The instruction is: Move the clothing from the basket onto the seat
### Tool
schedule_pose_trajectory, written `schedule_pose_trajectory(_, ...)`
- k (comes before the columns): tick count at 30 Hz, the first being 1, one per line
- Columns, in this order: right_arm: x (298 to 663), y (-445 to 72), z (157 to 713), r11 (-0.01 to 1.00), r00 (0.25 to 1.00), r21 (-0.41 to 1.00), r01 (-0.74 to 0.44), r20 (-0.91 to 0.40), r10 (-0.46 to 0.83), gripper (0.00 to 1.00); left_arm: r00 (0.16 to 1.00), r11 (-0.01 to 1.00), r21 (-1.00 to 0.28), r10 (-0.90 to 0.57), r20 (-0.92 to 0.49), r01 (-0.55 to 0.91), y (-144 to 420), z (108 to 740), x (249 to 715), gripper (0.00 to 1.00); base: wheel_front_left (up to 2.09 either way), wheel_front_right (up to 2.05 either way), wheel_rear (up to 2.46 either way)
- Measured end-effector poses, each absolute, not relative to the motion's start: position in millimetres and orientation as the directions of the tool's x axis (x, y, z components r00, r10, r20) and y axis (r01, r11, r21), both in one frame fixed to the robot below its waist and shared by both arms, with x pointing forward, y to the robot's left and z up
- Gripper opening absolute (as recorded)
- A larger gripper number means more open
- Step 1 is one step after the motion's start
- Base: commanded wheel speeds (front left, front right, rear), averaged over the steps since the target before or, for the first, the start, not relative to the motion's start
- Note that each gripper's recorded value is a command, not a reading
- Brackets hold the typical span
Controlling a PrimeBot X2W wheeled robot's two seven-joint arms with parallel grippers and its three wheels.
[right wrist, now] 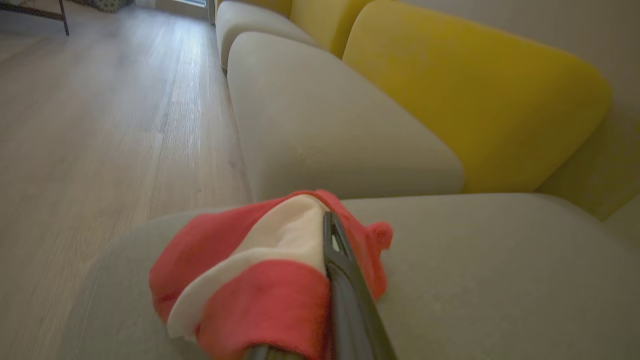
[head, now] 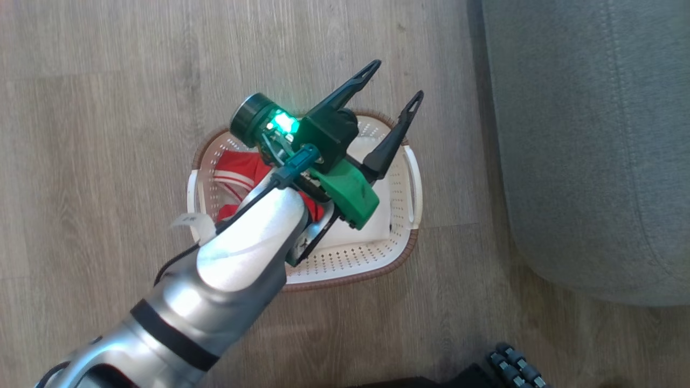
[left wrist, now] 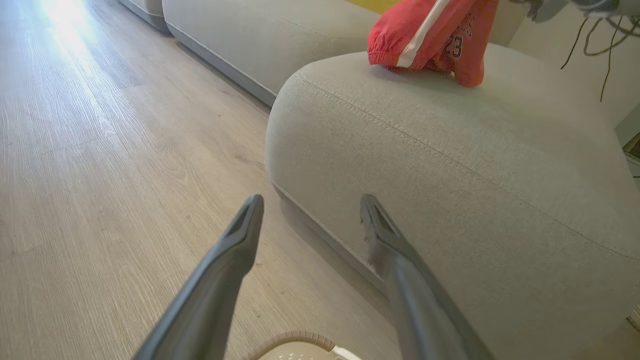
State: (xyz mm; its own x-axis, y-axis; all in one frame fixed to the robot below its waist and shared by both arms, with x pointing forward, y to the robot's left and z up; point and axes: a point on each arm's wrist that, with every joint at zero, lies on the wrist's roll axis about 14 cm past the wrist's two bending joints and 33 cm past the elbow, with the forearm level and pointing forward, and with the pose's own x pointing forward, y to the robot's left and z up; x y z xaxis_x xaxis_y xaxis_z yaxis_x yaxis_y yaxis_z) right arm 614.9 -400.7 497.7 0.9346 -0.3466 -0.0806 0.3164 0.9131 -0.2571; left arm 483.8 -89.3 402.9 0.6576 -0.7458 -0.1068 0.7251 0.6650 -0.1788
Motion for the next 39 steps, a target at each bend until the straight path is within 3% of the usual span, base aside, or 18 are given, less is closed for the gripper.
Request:
schedule_pose_trajectory(5,590,-374,427,0.936,0.915,-0.212,0.281,-0.236,-0.328,0.0,0.649,0.66,-0.165,-0.751,-0.124,0.733,-85,397,483,1.0,0.0,0.0,0.0)
schedule_pose_trajectory(6,589,-375,428,0.935,0.914,-0.209,0.287,-0.231,-0.333,0.28,0.646,0.657,-0.164,-0.753,-0.124,0.735,-86,398,482,1.0,0.0,0.0,0.0)
schedule_pose_trajectory(7,588,-376,432,0.933,0.916,-0.212,0.292,-0.219,-0.337,0.44,0.647,0.658,-0.161,-0.753,-0.123,0.736,-86,399,482,1.0,0.0,0.0,0.0)
schedule_pose_trajectory(8,587,-377,436,0.931,0.918,-0.215,0.296,-0.207,-0.339,0.67,0.647,0.658,-0.158,-0.753,-0.121,0.736,-87,400,482,1.0,0.0,0.0,0.0)
schedule_pose_trajectory(9,587,-376,440,0.93,0.92,-0.211,0.3,-0.195,-0.341,0.95,0.646,0.657,-0.155,-0.754,-0.12,0.738,-87,401,482,1.0,0.0,0.0,0.0)
schedule_pose_trajectory(10,586,-374,444,0.931,0.923,-0.206,0.3,-0.185,-0.338,1.0,0.646,0.657,-0.152,-0.754,-0.12,0.739,-86,402,481,1.0,0.0,0.0,0.0)
schedule_pose_trajectory(26,519,-338,446,0.963,0.949,-0.166,0.214,-0.197,-0.245,1.0,0.684,0.689,-0.16,-0.723,-0.092,0.707,-76,434,461,1.0,0.0,0.0,0.0)
schedule_pose_trajectory(39,502,-285,536,0.991,0.995,-0.094,0.093,0.033,-0.09,1.0,0.818,0.814,-0.147,-0.573,-0.052,0.561,-23,474,442,1.0,0.0,0.0,0.0)
